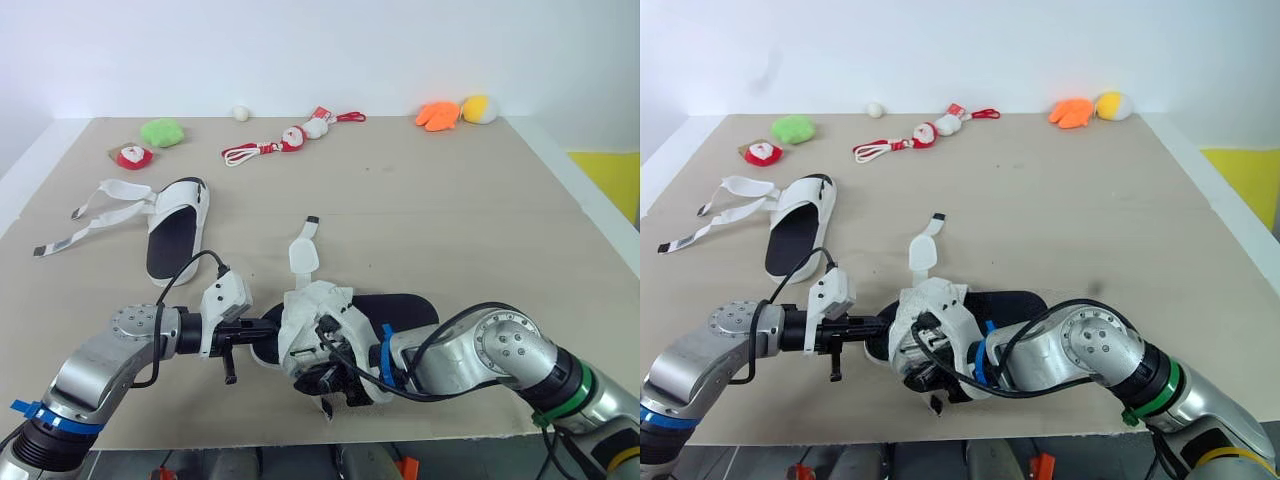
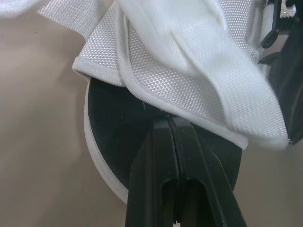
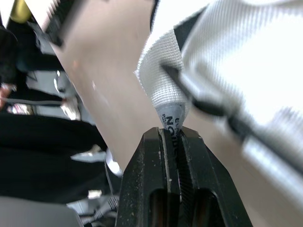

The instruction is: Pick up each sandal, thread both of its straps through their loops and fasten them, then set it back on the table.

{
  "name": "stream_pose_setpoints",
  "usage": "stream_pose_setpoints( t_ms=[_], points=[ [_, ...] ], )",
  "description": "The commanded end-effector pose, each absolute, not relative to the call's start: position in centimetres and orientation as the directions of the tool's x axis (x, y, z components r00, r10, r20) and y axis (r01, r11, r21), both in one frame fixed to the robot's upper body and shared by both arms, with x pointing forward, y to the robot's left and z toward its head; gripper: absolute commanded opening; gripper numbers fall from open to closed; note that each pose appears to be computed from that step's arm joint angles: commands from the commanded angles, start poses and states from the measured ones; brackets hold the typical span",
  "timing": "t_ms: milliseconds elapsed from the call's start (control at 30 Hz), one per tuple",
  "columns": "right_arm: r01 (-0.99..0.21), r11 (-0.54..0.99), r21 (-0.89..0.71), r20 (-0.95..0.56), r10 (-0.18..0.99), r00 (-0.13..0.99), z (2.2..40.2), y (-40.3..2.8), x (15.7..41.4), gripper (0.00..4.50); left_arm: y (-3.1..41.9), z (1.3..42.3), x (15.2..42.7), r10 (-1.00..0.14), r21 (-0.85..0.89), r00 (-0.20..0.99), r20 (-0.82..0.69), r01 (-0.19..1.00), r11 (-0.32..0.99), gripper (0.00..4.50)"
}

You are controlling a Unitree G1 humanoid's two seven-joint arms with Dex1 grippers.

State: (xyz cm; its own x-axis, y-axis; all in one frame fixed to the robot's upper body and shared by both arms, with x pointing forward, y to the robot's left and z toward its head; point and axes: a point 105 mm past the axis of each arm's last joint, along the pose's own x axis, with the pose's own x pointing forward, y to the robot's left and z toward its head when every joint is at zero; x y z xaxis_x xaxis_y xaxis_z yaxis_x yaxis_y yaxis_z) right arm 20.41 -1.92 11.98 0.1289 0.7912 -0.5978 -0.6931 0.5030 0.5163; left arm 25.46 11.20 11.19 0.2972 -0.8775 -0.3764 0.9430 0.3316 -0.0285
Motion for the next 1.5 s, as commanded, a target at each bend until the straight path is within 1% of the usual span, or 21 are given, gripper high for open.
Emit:
stream_pose_setpoints(
  t_ms=[33,133,200,267,367,433,600,700,767,833,867,900,933,967,1100,1233,1400,1500],
  points=[
    [-0.724,0.365,0.585,-0.424,0.899,0.11,16.1,-1.2,22.1,0.04,11.2,10.5,25.5,-0.874,-0.052,0.286,-0.392,0.942,0.332,0.0],
    [-0.72,0.259,0.643,-0.312,0.948,0.062,18.3,-0.7,23.2,0.04,11.1,10.5,25.7,-0.876,-0.047,0.287,-0.388,0.943,0.33,0.0],
    [-0.706,0.237,0.668,-0.268,0.961,0.07,19.7,-0.8,24.8,0.04,11.0,10.5,25.9,-0.877,-0.044,0.288,-0.384,0.943,0.329,0.0],
    [-0.675,0.251,0.694,-0.249,0.963,0.102,20.6,-1.1,26.6,0.04,10.9,10.6,26.1,-0.878,-0.04,0.289,-0.382,0.944,0.328,0.0],
    [-0.629,0.278,0.726,-0.255,0.958,0.13,21.0,-1.7,28.3,0.04,11.0,10.6,26.3,-0.878,-0.033,0.29,-0.381,0.945,0.326,0.0],
    [-0.596,0.305,0.742,-0.254,0.952,0.172,21.5,-2.0,29.6,0.04,11.0,10.7,26.7,-0.876,-0.021,0.295,-0.381,0.945,0.327,0.0],
    [-0.557,0.4,0.728,-0.328,0.916,0.229,20.5,-3.3,30.4,0.04,11.1,10.9,27.1,-0.876,-0.009,0.298,-0.38,0.946,0.325,0.0],
    [-0.547,0.431,0.717,-0.362,0.902,0.237,20.1,-4.6,30.6,0.04,11.1,10.8,27.1,-0.875,-0.005,0.298,-0.381,0.946,0.324,0.0],
    [-0.539,0.456,0.708,-0.388,0.889,0.244,19.9,-5.6,30.7,0.92,11.2,10.7,27.0,-0.875,-0.004,0.298,-0.381,0.946,0.324,0.0],
    [-0.528,0.491,0.693,-0.419,0.87,0.259,19.6,-6.6,30.8,1.3,11.1,10.7,27.1,-0.875,-0.001,0.3,-0.38,0.946,0.325,0.0],
    [-0.525,0.5,0.689,-0.427,0.865,0.262,19.6,-6.8,30.8,1.93,11.1,10.7,27.1,-0.875,0.0,0.3,-0.379,0.946,0.325,0.0],
    [-0.528,0.512,0.678,-0.438,0.858,0.27,19.6,-7.1,30.8,2.12,11.1,10.7,27.1,-0.875,0.002,0.302,-0.378,0.946,0.325,0.0],
    [-0.542,0.524,0.657,-0.446,0.85,0.28,19.8,-7.3,30.9,2.43,11.1,10.7,27.2,-0.876,0.004,0.304,-0.376,0.945,0.326,0.0],
    [-0.561,0.532,0.634,-0.452,0.844,0.29,20.2,-7.4,30.9,2.89,11.0,10.7,27.3,-0.876,0.006,0.305,-0.373,0.945,0.326,0.0],
    [-0.649,0.568,0.506,-0.467,0.813,0.347,21.4,-7.6,31.2,4.4,10.8,10.9,27.7,-0.879,0.017,0.309,-0.364,0.945,0.326,0.0],
    [-0.713,0.529,0.46,-0.429,0.836,0.343,22.4,-6.9,30.9,4.4,10.7,10.9,27.9,-0.88,0.023,0.31,-0.36,0.946,0.324,0.0],
    [-0.797,0.488,0.356,-0.408,0.848,0.338,23.0,-6.0,30.4,4.4,10.5,10.9,28.1,-0.881,0.029,0.309,-0.357,0.947,0.321,0.0],
    [-0.858,0.431,0.281,-0.394,0.867,0.306,23.4,-5.3,29.7,4.4,10.5,11.0,28.0,-0.882,0.03,0.308,-0.356,0.947,0.319,0.0]
  ],
)
